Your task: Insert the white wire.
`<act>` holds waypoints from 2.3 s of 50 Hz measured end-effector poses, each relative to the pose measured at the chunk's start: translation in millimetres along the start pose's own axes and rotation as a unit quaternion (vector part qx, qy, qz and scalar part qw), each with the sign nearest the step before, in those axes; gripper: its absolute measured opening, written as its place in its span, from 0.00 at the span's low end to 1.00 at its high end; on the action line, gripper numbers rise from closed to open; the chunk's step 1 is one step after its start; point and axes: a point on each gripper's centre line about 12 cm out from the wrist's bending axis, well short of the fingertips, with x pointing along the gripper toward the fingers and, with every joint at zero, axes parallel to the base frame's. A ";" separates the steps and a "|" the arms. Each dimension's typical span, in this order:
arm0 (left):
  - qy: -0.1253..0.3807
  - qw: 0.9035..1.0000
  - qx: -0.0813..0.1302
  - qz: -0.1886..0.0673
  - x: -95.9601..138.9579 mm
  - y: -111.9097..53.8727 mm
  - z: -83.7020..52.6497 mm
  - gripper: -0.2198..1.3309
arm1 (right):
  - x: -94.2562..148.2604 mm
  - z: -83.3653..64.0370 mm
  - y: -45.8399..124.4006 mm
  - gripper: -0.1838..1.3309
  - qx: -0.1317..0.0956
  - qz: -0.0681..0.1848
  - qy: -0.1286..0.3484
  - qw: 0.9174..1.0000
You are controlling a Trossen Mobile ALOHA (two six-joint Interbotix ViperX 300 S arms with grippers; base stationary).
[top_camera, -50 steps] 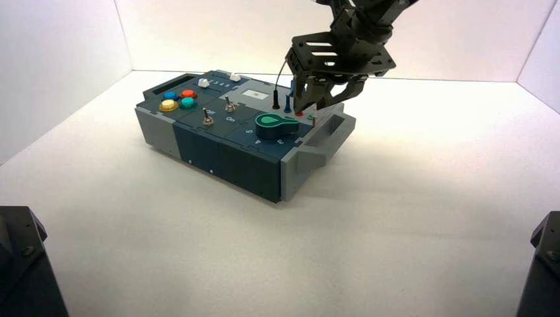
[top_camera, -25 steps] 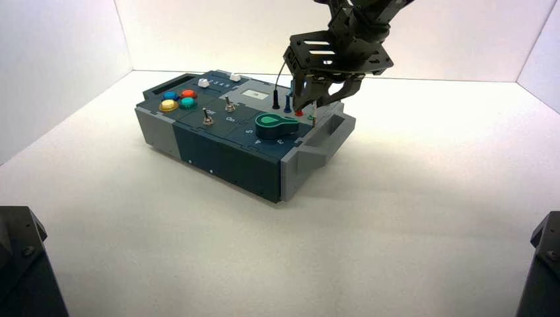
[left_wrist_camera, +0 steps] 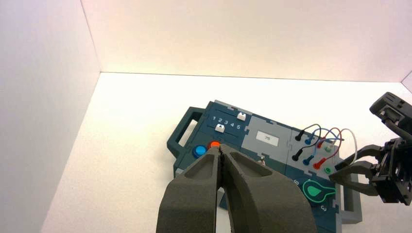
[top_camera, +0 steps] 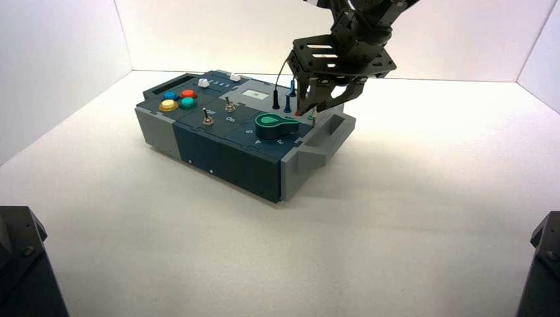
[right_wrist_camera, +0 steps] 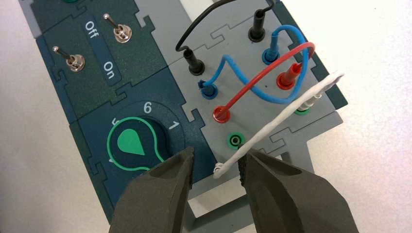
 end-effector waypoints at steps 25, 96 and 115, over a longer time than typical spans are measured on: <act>-0.001 1.000 -0.001 0.003 0.0 0.8 0.3 0.04 | 6.1 -0.7 -3.2 0.18 0.006 -0.004 0.021 1.000; -0.005 1.000 -0.005 0.012 -0.7 3.7 1.1 0.04 | 2.2 17.4 -8.4 0.18 -0.014 -0.011 -0.018 1.000; -0.005 1.000 -0.006 0.012 -1.0 3.6 1.0 0.04 | 2.2 17.2 -8.4 0.18 -0.014 -0.011 -0.017 1.000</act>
